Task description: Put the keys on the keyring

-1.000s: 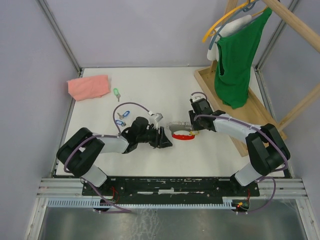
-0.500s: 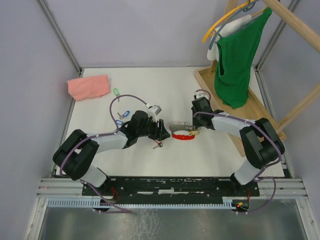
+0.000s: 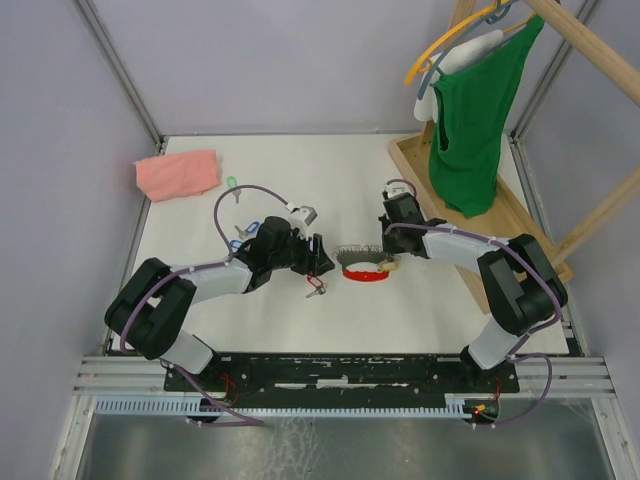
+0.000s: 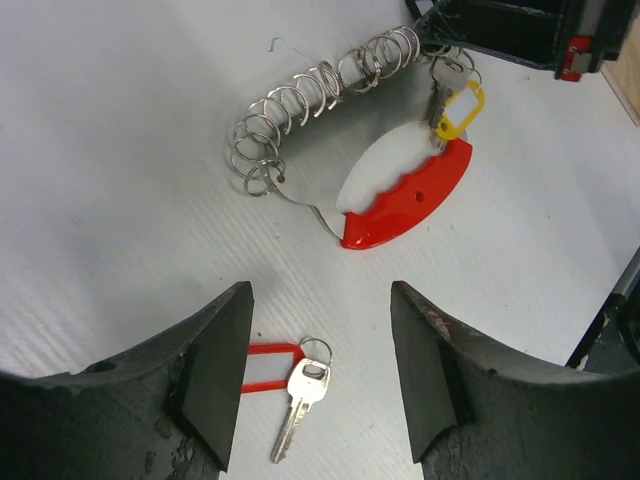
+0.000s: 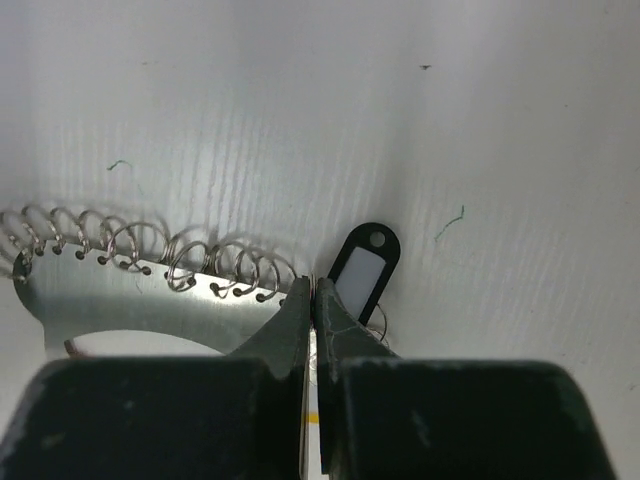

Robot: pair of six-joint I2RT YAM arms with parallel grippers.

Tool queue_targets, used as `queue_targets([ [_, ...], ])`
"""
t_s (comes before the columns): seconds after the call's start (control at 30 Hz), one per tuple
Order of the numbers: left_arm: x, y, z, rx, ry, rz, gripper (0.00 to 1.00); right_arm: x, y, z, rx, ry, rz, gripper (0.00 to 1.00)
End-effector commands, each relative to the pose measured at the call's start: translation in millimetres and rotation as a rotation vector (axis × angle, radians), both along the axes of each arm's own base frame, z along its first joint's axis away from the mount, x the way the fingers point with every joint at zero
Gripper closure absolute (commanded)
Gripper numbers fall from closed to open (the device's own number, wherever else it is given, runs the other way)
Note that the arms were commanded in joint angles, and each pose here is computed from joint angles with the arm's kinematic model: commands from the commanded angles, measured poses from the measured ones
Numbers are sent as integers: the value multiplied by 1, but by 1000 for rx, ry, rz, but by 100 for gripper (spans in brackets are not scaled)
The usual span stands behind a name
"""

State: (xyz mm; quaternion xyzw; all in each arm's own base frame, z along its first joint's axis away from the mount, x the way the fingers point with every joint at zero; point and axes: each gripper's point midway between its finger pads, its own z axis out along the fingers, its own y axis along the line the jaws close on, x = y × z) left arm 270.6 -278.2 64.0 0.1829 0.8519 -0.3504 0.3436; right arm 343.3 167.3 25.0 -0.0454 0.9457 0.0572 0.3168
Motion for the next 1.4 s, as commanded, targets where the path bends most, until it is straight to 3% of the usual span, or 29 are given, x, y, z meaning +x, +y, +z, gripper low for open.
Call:
queue_targets([
  [0.0,28,-1,41,-46,-163,-14,35,17,29,58,78,-124,184,99],
  [0.53,44,-8,123,-88,-523,-152,26,-11,97,165,290,-332,767,99],
  [1.07,29,-41,108,-200,-542,-390,27,-32,119,157,325,-309,938,99],
  [1.37,-4,-50,95,-305,-451,-508,39,-22,113,156,277,-332,882,99],
])
